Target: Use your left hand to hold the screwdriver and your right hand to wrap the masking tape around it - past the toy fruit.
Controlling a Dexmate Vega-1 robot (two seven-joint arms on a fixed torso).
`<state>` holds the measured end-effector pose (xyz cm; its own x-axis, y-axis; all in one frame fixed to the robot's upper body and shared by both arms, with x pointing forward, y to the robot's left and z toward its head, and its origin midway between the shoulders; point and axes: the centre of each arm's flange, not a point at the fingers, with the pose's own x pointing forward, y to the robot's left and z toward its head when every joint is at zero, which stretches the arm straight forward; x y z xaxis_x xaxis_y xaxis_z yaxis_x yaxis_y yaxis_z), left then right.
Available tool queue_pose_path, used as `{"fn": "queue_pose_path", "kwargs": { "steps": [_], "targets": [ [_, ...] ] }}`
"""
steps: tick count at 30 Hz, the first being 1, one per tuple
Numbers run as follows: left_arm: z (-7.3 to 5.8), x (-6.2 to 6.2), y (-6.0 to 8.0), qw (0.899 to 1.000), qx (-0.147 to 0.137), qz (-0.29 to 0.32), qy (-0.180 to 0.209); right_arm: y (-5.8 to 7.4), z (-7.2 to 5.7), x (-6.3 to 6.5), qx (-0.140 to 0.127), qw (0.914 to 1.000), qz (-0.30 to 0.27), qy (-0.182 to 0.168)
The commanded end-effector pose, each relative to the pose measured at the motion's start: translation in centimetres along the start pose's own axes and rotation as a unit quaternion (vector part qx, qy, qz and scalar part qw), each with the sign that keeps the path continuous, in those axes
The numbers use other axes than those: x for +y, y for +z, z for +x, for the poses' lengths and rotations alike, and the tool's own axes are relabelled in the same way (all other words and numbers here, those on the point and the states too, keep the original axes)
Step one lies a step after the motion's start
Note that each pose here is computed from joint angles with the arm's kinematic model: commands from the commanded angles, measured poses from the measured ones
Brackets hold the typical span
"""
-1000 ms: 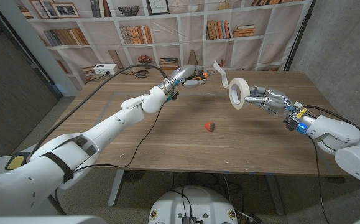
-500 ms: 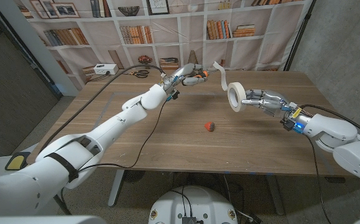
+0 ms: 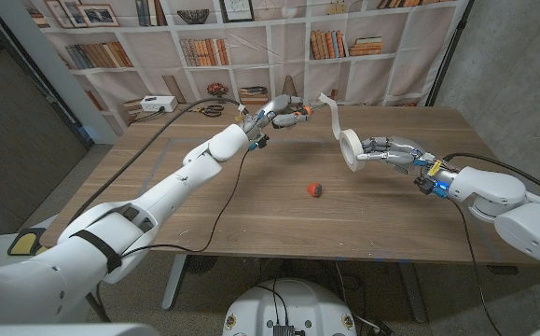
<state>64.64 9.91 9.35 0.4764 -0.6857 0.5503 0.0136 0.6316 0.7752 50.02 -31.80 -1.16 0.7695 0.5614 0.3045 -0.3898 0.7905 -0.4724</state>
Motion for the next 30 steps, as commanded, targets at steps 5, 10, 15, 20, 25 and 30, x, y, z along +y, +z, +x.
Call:
{"fn": "queue_pose_path", "kwargs": {
  "steps": [5,10,15,20,25,30],
  "targets": [
    [0.3,0.0,0.3,0.999,0.006,-0.042,-0.012,-1.5,2.3,-0.6,0.065,0.9956,-0.066,-0.017],
    [0.3,0.0,0.3,0.998,0.012,-0.067,-0.018,-2.1,3.0,-1.3,0.062,0.9957,-0.064,-0.027],
    [0.3,0.0,0.2,0.996,0.016,-0.091,-0.022,-2.9,3.6,-2.0,0.058,0.996,-0.052,-0.043],
    [0.4,0.0,0.1,0.993,0.018,-0.111,-0.031,-3.5,4.6,-2.5,0.046,0.9953,-0.05,-0.069],
    [0.5,0.1,0.1,0.991,0.019,-0.126,-0.039,-4.1,5.8,-2.8,0.036,0.9954,-0.04,-0.079],
    [0.7,0.1,0.0,0.988,0.021,-0.146,-0.051,-4.3,7.3,-2.8,0.03,0.9958,-0.033,-0.079]
  ]
}}
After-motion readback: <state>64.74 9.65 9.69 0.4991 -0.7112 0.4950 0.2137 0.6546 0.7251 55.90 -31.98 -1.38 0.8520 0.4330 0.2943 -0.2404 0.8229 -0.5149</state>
